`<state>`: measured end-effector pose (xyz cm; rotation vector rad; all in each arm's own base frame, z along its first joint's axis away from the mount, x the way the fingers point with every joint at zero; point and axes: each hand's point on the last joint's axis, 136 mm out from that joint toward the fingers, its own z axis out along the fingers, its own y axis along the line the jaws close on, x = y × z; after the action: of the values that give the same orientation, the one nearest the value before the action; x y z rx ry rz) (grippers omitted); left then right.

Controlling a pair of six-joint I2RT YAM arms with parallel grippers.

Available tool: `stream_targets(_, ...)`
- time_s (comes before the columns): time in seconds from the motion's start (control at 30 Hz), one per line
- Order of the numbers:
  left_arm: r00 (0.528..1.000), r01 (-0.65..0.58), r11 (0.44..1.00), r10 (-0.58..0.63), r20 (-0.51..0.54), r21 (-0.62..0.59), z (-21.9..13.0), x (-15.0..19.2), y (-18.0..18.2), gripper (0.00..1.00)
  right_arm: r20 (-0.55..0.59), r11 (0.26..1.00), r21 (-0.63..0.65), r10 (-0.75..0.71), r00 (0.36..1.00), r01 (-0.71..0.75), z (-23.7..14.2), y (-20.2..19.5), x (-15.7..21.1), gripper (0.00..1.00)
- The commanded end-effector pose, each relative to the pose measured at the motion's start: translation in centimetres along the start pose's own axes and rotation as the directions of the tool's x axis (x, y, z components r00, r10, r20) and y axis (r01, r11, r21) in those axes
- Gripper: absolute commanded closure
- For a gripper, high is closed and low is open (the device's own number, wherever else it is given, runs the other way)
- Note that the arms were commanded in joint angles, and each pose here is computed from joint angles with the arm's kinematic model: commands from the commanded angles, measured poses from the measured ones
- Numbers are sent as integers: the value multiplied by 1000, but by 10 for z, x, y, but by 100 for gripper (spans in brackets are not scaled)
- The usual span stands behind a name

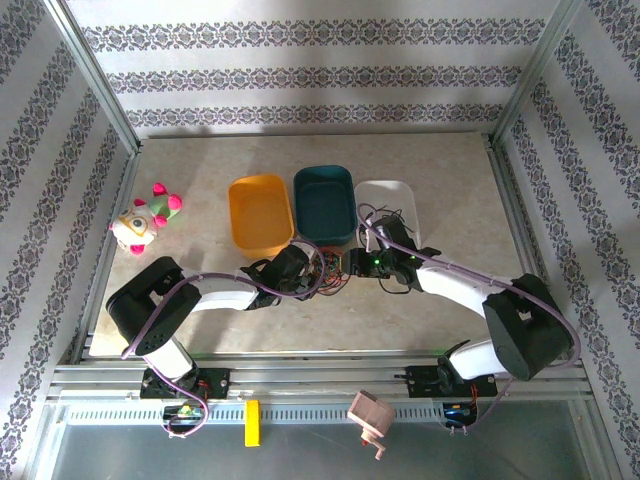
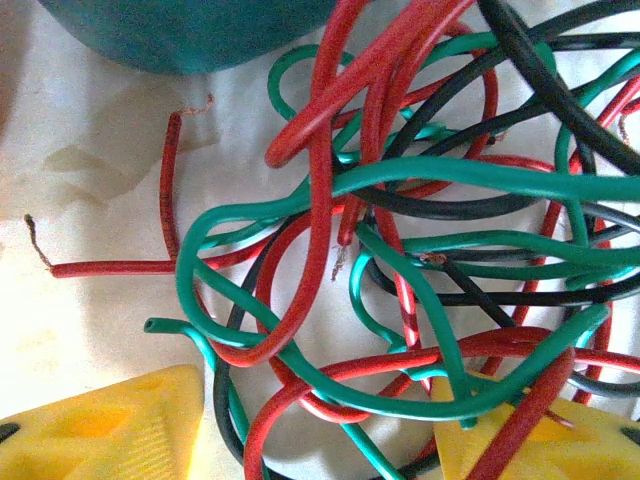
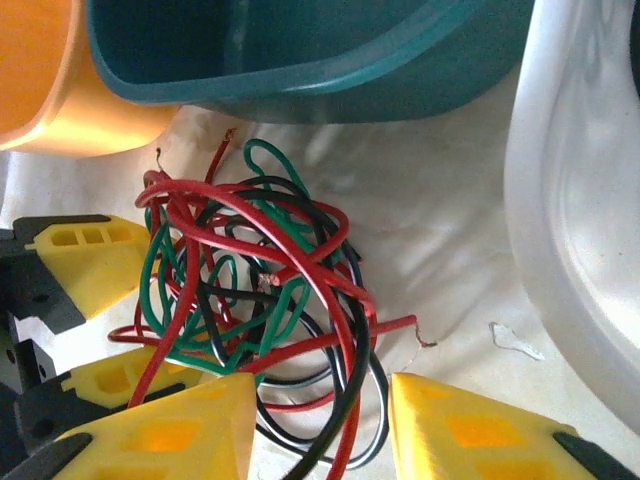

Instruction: Untangle the cables

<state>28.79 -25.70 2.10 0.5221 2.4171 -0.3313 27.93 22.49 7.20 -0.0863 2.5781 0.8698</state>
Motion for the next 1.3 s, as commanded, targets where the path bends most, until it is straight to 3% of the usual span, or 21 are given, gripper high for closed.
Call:
stream_targets(0.0, 997, -23, 1000, 22, -77, -6, 4, 21, 5, 39, 15, 999, -33, 15, 1000, -14, 3, 10, -9, 63)
stream_targets(0.13, 997, -24, 1000, 23, -80, -9, 5, 22, 5, 39, 18, 999, -16, 39, 999, -38, 4, 5, -7, 91)
stream_targets(0.23, 996, -30, 999, 28, -88, -16, 6, 24, 6, 39, 85, 999, 18, 41, 996, -43, -8, 1, -15, 98)
stream_targets(0.4, 993, -44, 999, 41, -111, -24, 9, 29, 8, 39, 315, 989, 130, 24, 949, -68, -58, -7, -47, 100)
stream_targets(0.6, 990, -44, 999, 39, -135, -31, 14, 36, 10, 39, 596, 962, 214, 7, 803, -168, -135, -20, -81, 100)
stream_targets(0.87, 987, -38, 999, 32, -154, -37, 18, 44, 12, 40, 762, 943, 236, -30, 647, -235, -207, -26, -98, 100)
stream_targets(1.03, 987, -32, 999, 26, -159, -38, 19, 47, 12, 51, 773, 942, 252, -57, 632, -223, -223, -28, -100, 100)
stream_targets(1.17, 987, -27, 999, 22, -157, -30, 20, 48, 11, 72, 718, 969, 227, -102, 689, -94, -211, -9, -99, 100)
stream_targets(1.27, 988, -27, 999, 22, -153, -30, 20, 47, 11, 85, 650, 988, 138, -138, 747, 63, -195, 22, -92, 100)
